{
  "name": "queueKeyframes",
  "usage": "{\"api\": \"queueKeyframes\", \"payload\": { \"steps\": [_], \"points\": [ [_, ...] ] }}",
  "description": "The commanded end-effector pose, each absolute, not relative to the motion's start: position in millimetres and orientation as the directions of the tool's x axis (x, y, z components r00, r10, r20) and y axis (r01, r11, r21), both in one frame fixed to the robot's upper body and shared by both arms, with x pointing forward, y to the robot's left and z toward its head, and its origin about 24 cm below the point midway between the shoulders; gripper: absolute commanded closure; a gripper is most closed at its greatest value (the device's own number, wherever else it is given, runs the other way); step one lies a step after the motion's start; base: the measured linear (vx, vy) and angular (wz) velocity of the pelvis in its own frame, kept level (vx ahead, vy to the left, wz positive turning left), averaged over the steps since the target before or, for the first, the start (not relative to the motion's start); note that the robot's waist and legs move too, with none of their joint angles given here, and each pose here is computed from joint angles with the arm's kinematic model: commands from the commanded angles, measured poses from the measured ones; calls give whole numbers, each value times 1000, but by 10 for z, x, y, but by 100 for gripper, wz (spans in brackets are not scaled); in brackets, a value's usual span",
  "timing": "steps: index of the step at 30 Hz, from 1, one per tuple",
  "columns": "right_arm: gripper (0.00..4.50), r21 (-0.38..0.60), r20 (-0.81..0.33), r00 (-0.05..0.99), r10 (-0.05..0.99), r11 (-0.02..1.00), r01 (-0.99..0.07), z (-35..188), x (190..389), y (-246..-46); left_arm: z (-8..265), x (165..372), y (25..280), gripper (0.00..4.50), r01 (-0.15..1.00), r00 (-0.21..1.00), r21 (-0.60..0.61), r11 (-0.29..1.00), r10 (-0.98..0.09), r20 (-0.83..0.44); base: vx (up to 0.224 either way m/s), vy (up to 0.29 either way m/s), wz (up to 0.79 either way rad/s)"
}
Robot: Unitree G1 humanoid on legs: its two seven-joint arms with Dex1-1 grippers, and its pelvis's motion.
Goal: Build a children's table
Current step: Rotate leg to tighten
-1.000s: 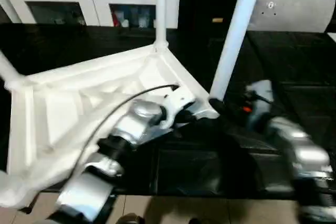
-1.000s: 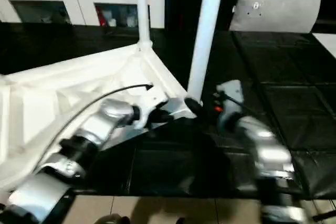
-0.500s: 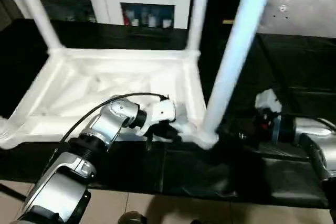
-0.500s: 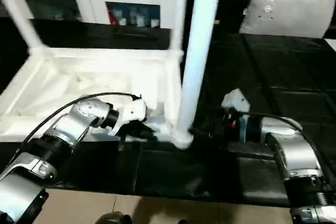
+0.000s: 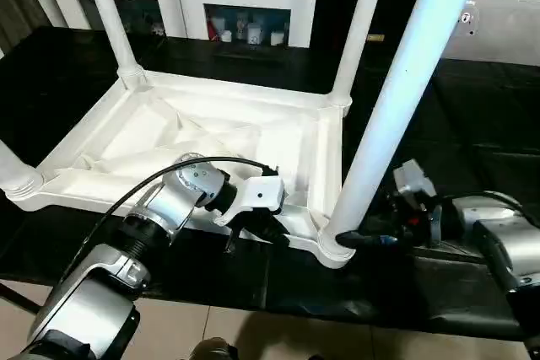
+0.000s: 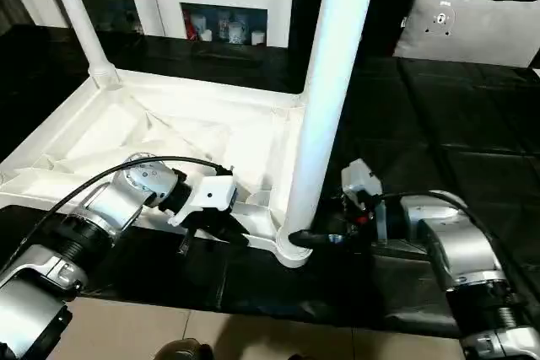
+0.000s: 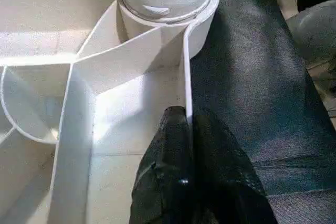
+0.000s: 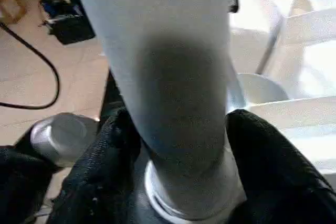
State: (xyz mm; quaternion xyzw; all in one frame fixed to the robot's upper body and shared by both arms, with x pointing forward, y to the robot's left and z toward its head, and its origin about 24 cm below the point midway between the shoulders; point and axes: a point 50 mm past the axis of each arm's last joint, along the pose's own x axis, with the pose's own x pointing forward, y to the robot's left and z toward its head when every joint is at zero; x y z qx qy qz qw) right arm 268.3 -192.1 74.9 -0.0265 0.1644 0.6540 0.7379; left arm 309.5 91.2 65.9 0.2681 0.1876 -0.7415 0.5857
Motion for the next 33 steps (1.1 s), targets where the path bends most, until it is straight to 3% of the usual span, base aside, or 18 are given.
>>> {"api": "queueKeyframes", "payload": {
  "steps": [1, 6, 8, 9, 11, 12, 13, 16, 17, 20, 22, 23, 27, 30, 33],
  "points": [
    [198, 179, -269, 75, 960, 126, -976, 786, 2691, -1927, 640, 3033, 847, 450, 947, -234, 25, -321, -738, -633, 0, 0, 0],
    [240, 192, -226, 106, 969, 150, -970, 802, 2692, -1924, 626, 3037, 865, 450, 954, -221, 19, -300, -742, -633, 0, 0, 0],
    [251, 210, -221, 205, 954, 252, -945, 759, 2668, -1814, 630, 3106, 781, 450, 989, -115, 10, -148, -806, -581, 0, 0, 0],
    [252, 210, -224, 215, 951, 263, -942, 753, 2668, -1806, 631, 3111, 774, 450, 991, -107, 9, -137, -809, -578, 0, 0, 0],
    [253, 207, -249, 368, 896, 421, -883, 696, 2756, -1725, 630, 3150, 705, 450, 999, -33, -6, -35, -832, -554, 0, 0, 0],
    [253, 206, -251, 385, 888, 437, -875, 691, 2767, -1717, 630, 3153, 697, 450, 1000, -25, -7, -25, -834, -552, 0, 0, 0],
    [254, 201, -265, 484, 834, 539, -818, 655, 2844, -1669, 628, 3174, 640, 450, 999, 21, -20, 38, -843, -537, 0, 0, 0],
    [254, 193, -293, 597, 747, 658, -728, 594, 2936, -1605, 625, 3204, 548, 450, 991, 91, -34, 127, -849, -521, 0, 0, 0],
    [255, 176, -312, 711, 630, 774, -608, 542, 3041, -1557, 611, 3238, 445, 450, 974, 170, -42, 224, -838, -519, 0, 0, 0],
    [256, 173, -324, 805, 496, 868, -465, 495, 3139, -1510, 609, 3269, 334, 450, 948, 246, -51, 314, -826, -507, 0, 0, 0],
    [256, 191, -316, 840, 441, 897, -399, 471, 3188, -1467, 615, 3307, 259, 450, 921, 315, -48, 386, -813, -490, 0, 0, 0],
    [223, 195, -299, 848, 438, 898, -394, 473, 3203, -1434, 621, 3326, 223, 450, 907, 351, -37, 420, -801, -485, 0, 0, 0],
    [186, 207, -275, 840, 468, 882, -424, 487, 3188, -1355, 649, 3343, 177, 450, 888, 395, -23, 458, -790, -468, 0, 0, 0],
    [154, 202, -268, 836, 479, 877, -437, 495, 3177, -1350, 654, 3332, 174, 450, 894, 389, -15, 448, -793, -468, 0, 0, 0],
    [127, 161, -234, 817, 528, 849, -502, 543, 3140, -1491, 629, 3284, 242, 450, 930, 330, 20, 366, -812, -482, 0, 0, 0]
  ]
}}
